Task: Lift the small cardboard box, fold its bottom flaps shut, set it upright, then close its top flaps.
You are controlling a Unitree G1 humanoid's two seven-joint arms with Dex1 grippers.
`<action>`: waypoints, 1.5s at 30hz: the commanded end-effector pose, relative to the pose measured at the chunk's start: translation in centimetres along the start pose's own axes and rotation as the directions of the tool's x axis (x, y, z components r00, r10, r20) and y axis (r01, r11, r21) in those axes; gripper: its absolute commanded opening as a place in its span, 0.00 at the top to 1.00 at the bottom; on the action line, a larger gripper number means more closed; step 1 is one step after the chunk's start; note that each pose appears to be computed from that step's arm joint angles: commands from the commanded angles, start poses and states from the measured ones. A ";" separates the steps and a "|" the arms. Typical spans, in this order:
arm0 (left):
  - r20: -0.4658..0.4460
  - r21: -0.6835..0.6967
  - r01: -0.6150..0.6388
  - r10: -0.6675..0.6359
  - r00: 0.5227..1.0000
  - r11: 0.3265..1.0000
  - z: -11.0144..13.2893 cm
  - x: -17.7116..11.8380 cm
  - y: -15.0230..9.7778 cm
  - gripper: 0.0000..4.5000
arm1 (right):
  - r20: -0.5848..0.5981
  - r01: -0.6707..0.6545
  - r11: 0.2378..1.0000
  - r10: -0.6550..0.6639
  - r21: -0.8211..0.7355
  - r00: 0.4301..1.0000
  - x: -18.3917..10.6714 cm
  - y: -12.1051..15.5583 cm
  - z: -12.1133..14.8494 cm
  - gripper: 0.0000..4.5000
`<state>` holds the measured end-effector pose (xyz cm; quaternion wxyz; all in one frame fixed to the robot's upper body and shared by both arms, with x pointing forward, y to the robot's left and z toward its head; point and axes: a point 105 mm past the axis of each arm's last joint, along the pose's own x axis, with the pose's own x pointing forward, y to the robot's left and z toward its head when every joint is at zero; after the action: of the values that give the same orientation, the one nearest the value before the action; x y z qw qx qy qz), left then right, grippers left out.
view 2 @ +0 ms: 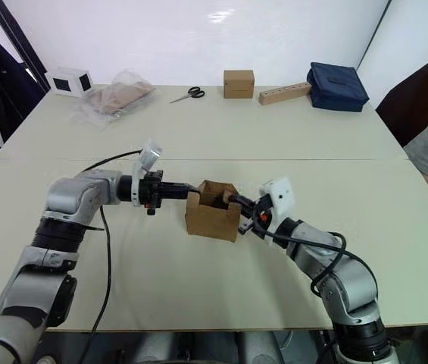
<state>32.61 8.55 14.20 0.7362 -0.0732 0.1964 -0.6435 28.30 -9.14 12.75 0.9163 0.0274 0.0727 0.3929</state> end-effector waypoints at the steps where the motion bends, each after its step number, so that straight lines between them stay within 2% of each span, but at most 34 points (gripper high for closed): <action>1: -0.053 0.058 0.002 0.001 0.999 0.998 -0.3 0.0 -0.4 1.00 | -0.030 -0.014 1.000 0.014 -0.013 0.999 0.2 -0.1 -0.9 1.00; 7: -0.123 0.053 -0.019 0.025 0.992 0.998 -2.6 0.0 0.0 1.00 | -0.101 0.005 1.000 -0.008 -0.026 0.995 0.0 -0.9 -3.0 1.00; 14: -0.148 0.061 -0.045 0.054 0.987 0.997 -3.3 -0.2 0.4 1.00 | -0.100 0.009 1.000 -0.011 -0.015 0.995 0.0 -0.8 -3.2 1.00; 22: -0.055 0.058 -0.054 0.057 0.997 0.997 -0.6 -0.5 0.4 1.00 | 0.069 0.064 0.998 -0.062 -0.029 0.996 -0.1 -1.5 0.8 1.00; 25: 0.009 0.051 -0.064 0.064 0.998 0.997 1.3 -1.0 0.4 1.00 | 0.176 0.104 0.994 -0.100 -0.016 0.979 -0.7 -2.0 3.2 1.00; 29: 0.070 0.043 -0.082 0.079 0.994 0.996 3.1 -2.0 0.7 1.00 | 0.251 0.131 0.991 -0.124 -0.011 0.960 -1.7 -2.2 5.1 1.00; 32: 0.097 0.039 -0.096 0.092 0.991 0.995 4.0 -2.6 1.0 1.00 | 0.274 0.124 0.992 -0.114 -0.019 0.955 -2.2 -1.8 5.9 1.00; 35: 0.125 0.032 -0.112 0.107 0.986 0.993 5.1 -3.5 1.8 1.00 | 0.301 0.057 0.997 -0.039 -0.051 0.953 -2.6 -0.1 7.1 1.00; 39: 0.139 0.052 -0.206 0.197 0.970 0.977 5.6 -2.5 4.7 1.00 | 0.165 -0.092 0.981 0.120 -0.170 0.979 -1.3 2.7 6.4 1.00; 41: 0.145 0.033 -0.207 0.201 0.969 0.978 5.5 -1.4 5.5 1.00 | 0.118 -0.156 0.969 0.181 -0.192 0.976 -1.0 3.6 5.9 1.00; 45: 0.121 0.001 -0.174 0.172 0.978 0.985 4.1 1.1 6.2 1.00 | 0.062 -0.165 0.960 0.183 -0.226 0.981 -0.6 3.4 5.1 1.00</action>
<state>39.65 8.39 15.00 0.8005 -0.1072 0.1661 -0.5657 26.34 -7.37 17.68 0.8813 -0.0337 0.0022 0.4713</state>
